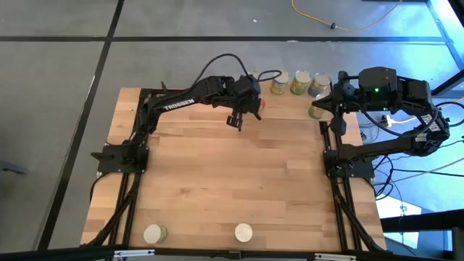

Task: Pick and place cans onto a shelf
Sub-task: Put the canned pineapple on the shelf

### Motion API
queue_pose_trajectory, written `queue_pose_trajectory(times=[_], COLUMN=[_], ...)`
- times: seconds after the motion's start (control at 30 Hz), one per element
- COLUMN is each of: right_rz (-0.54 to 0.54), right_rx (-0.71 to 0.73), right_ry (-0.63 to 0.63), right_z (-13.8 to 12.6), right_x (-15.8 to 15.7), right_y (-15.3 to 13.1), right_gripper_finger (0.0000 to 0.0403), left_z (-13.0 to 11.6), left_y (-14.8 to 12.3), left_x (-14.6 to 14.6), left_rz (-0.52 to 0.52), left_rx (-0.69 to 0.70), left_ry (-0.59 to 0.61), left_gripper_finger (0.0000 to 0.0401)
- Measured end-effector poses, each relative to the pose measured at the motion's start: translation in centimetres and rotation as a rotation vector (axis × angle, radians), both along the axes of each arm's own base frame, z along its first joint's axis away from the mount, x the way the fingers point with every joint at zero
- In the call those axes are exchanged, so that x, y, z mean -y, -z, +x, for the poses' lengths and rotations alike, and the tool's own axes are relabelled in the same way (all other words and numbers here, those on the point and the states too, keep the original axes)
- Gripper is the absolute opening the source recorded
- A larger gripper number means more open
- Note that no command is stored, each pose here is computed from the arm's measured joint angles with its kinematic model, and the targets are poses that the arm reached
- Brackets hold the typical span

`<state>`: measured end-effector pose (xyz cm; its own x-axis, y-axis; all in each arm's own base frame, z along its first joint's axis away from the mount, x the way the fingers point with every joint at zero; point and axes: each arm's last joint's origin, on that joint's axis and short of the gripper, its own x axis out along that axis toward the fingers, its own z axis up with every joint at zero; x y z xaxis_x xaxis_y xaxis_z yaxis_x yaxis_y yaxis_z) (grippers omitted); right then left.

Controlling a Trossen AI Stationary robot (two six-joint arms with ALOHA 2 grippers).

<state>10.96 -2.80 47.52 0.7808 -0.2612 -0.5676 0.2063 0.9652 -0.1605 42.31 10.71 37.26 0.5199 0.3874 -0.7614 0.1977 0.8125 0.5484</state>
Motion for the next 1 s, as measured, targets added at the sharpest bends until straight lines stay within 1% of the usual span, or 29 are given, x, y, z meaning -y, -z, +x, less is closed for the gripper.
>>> queue_pose_trajectory(times=[0.13, 0.23, 0.37, 0.5, 0.6, 0.73, 0.83, 0.93, 1.0], right_rz=[0.000, 0.000, 0.000, 0.000, 0.001, 0.001, 0.001, 0.001, 0.001], right_rx=[0.000, 0.000, 0.000, 0.000, 0.000, 0.001, 0.001, 0.000, 0.000], right_ry=[0.000, 0.000, -0.001, 0.000, -0.001, -0.001, -0.002, -0.001, -0.002], right_z=[0.0, 0.0, 0.0, 0.0, 0.0, 0.0, 0.0, 0.0, 0.0], right_x=[0.0, 0.0, 0.0, 0.0, 0.0, 0.0, 0.0, 0.0, 0.0], right_y=[0.0, 0.0, 0.0, 0.0, 0.0, 0.0, 0.0, 0.0, 0.0], right_gripper_finger=[0.0003, 0.0003, 0.0003, 0.0003, 0.0003, 0.0003, 0.0003, 0.0003, 0.0003], left_z=[0.3, 0.5, 0.6, 0.9, 1.1, 1.2, 1.1, 1.0, 0.8], left_y=[0.0, 0.2, 0.4, 0.4, 0.3, 0.2, 0.2, 0.3, 0.4], left_x=[1.1, 2.5, 5.2, 8.1, 9.8, 11.4, 12.1, 12.1, 12.0], left_rz=[-0.035, -0.102, -0.229, -0.309, -0.320, -0.273, -0.264, -0.289, -0.333], left_rx=[0.005, -0.001, -0.006, 0.008, 0.017, 0.027, 0.039, 0.048, 0.042], left_ry=[0.070, 0.154, 0.230, 0.256, 0.261, 0.245, 0.183, 0.086, 0.029], left_gripper_finger=[0.0000, 0.0000, 0.0000, 0.0000, 0.0000, 0.0000, 0.0001, 0.0009, 0.0019])
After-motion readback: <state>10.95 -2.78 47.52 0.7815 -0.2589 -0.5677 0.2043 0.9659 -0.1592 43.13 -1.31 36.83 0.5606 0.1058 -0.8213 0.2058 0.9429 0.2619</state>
